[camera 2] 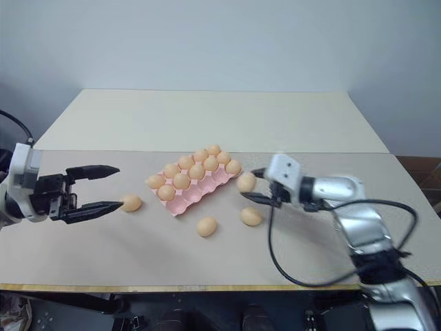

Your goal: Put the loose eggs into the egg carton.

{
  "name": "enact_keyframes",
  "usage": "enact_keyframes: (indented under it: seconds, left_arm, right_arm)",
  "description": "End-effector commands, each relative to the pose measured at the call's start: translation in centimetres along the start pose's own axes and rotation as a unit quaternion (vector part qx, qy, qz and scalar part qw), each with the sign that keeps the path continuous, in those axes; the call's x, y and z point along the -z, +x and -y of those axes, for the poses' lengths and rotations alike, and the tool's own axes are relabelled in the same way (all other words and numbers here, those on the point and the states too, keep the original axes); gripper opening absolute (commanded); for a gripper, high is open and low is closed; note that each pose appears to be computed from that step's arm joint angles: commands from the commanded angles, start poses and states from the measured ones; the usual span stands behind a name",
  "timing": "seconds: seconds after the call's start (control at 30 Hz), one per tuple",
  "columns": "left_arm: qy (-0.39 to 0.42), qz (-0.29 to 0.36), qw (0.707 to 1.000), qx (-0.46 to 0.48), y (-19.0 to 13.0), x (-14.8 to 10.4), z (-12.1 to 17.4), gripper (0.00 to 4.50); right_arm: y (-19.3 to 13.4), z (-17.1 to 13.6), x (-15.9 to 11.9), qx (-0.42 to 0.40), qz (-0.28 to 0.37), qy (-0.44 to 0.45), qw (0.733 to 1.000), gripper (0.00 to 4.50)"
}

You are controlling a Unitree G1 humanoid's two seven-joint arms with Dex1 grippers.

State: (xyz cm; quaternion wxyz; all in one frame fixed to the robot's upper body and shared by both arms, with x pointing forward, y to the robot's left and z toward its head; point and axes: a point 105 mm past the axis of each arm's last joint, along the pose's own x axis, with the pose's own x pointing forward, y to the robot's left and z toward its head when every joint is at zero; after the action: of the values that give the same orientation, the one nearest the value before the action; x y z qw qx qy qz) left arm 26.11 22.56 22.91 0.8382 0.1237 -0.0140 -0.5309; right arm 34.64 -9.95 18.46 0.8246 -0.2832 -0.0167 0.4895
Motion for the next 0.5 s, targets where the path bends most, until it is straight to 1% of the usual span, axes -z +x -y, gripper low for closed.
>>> enact_keyframes:
  seconds: [0.03, 0.2, 0.33, 0.37, 0.43, 0.5]
  left_arm:
    - [0.018, 0.016, 1.0, -0.012, -0.3, -1.3, -0.2, 4.5]
    - [0.016, 0.012, 1.0, -0.013, -0.5, -1.3, -0.2, 4.5]
    - [0.014, 0.009, 1.0, -0.012, -0.7, -1.2, -0.1, 4.5]
    - [0.014, 0.008, 1.0, -0.012, -0.7, -1.2, 0.0, 4.5]
    - [0.013, 0.006, 1.0, -0.011, -0.7, -1.1, 0.0, 4.5]
    - [0.013, 0.003, 1.0, -0.008, -0.7, -1.0, 0.1, 4.5]
  right_arm:
    - [2.7, 1.7, -0.5, 0.036, -0.001, -0.022, 0.999, 2.63]
    - [5.4, 2.2, -0.3, 0.048, -0.012, -0.027, 0.998, 2.63]
    - [6.4, 2.3, 0.1, 0.057, -0.022, -0.028, 0.998, 2.63]
    - [6.5, 2.7, 0.2, 0.069, -0.024, -0.019, 0.997, 3.08]
    - [6.7, 3.2, -0.1, 0.088, -0.019, -0.018, 0.996, 3.46]
    - [6.8, 3.7, -0.3, 0.108, -0.015, -0.012, 0.994, 4.12]
